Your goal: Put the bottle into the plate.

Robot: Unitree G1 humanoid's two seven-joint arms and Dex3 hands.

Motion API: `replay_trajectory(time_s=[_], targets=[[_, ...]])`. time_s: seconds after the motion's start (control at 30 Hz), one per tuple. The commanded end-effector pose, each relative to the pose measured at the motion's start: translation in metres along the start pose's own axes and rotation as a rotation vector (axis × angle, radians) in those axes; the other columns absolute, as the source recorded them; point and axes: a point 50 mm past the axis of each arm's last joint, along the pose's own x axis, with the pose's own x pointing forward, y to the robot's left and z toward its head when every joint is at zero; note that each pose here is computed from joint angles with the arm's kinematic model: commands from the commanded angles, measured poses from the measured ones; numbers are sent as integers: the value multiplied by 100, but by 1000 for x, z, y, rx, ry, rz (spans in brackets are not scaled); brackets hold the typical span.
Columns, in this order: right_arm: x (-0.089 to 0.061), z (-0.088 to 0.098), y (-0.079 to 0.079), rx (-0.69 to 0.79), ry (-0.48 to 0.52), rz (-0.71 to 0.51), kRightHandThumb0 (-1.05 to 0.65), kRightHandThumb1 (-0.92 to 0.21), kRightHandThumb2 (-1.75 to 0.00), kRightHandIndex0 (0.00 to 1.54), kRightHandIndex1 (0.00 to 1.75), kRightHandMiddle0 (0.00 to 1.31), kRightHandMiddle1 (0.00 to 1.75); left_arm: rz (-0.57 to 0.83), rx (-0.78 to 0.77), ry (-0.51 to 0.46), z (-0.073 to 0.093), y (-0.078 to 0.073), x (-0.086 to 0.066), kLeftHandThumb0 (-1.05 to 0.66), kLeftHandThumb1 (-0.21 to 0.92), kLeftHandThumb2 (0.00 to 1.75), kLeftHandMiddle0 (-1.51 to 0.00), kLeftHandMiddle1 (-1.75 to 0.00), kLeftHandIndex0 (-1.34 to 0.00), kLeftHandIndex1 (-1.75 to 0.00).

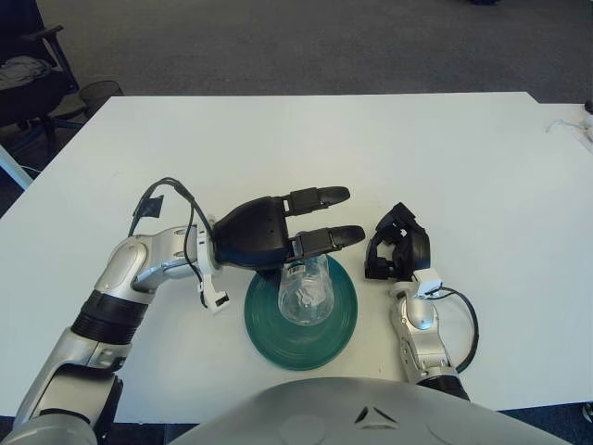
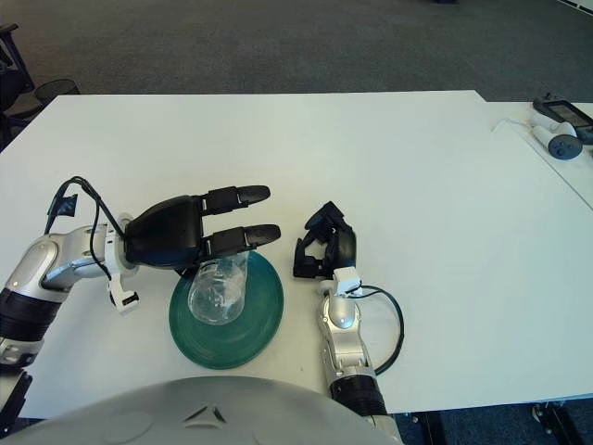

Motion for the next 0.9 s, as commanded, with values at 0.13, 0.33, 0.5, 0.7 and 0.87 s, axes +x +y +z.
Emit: replay_trajectory(time_s=[0.13,0.33,0.5,0.7,0.87], targets=[[-35,-37,2,-10,199,-26,0,12,-175,98,159,72,175,18,-20,25,0,-1,-2,-78,90,33,0,0,0,0],[-35,-39,2,-13,209,-24,0,11,-175,97,160,72,175,17,-21,24,-1,-1,-2,-75,92,35,0,0,-1,-1],[-36,-41,0,-27,230,-18,0,11,-175,97,160,72,175,7,-28,25,-2,-1,-2,-76,92,39,0,0,0,-1],[-39,-51,-9,-53,304,-22,0,12,-175,97,159,72,175,-17,-30,22,-3,-1,-4,-77,92,41,0,0,0,-1],[-39,-53,-9,-11,332,-35,0,12,-175,97,158,73,175,-44,-19,10,-4,-1,-4,-81,91,39,0,0,0,-1]])
